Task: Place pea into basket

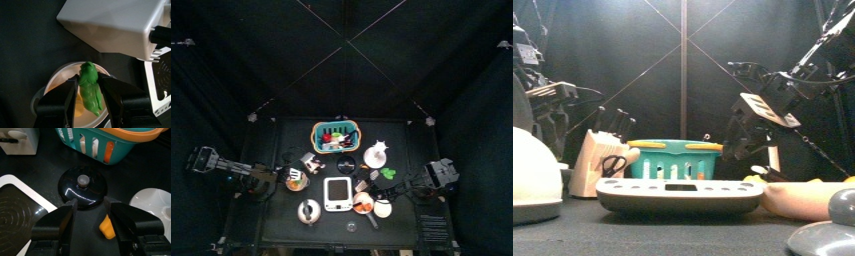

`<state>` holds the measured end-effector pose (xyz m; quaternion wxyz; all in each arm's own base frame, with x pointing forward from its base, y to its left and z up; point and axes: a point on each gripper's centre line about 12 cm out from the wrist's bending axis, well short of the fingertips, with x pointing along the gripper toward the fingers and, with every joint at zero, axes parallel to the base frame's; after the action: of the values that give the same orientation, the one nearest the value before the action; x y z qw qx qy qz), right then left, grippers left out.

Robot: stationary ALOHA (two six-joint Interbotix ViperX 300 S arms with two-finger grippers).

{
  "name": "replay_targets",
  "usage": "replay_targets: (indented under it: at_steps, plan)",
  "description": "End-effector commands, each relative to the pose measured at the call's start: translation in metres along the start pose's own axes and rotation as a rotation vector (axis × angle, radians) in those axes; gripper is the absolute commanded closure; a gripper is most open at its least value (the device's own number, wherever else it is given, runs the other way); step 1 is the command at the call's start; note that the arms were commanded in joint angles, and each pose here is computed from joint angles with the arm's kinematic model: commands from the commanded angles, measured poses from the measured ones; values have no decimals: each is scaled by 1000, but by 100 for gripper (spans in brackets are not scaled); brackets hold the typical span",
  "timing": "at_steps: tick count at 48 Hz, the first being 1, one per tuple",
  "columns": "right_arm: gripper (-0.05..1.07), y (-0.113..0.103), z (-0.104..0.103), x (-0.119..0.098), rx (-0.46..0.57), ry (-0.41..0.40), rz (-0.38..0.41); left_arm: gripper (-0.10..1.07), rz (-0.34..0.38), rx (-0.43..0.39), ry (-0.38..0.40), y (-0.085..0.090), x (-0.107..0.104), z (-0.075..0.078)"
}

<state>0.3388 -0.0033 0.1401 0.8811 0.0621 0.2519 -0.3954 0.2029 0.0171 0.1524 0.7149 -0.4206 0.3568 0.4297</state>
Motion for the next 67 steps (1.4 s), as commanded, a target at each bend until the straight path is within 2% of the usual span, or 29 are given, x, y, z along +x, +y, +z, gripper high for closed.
replay_targets:
  at_steps: [1,8,12,21,24,27,31,32,36,40,45,48,51,54,61,67]
  plan:
    - [19,2,21,-9,26,-41,20,25,-14,4,-7,-4,-2,2]
    - [19,3,27,-10,32,-58,15,25,-34,29,-37,-7,-5,7]
    - [19,1,27,-12,34,-58,19,25,-90,49,-84,-10,-16,16]
    - [19,-6,32,-22,49,-80,10,25,-271,73,-260,-13,-60,49]
    - [19,-9,33,-23,53,-85,0,25,-344,128,-341,-23,-80,63]
    - [19,-11,33,-23,53,-88,-9,25,-379,180,-405,-34,-96,80]
    - [19,-11,34,-22,49,-94,-13,25,-440,215,-453,-51,-104,100]
    - [19,-12,35,-22,41,-106,-17,25,-452,197,-468,-55,-100,112]
    - [19,-19,41,-18,27,-146,-50,25,-473,146,-482,-66,-80,143]
    - [19,-29,46,-10,32,-152,-85,25,-447,129,-523,-71,-50,195]
    - [19,-28,44,-8,37,-144,-89,25,-440,133,-489,-77,-7,226]
    - [19,-27,40,-6,33,-129,-96,25,-425,138,-445,-81,20,231]
    - [19,-28,37,-5,34,-119,-100,24,-409,168,-431,-84,33,233]
    - [19,-28,36,-5,33,-116,-101,18,-397,220,-440,-86,35,235]
    - [19,-27,37,-6,35,-119,-99,-5,-397,222,-439,-84,34,233]
    - [19,-27,36,-5,33,-116,-101,-5,-400,221,-439,-85,33,232]
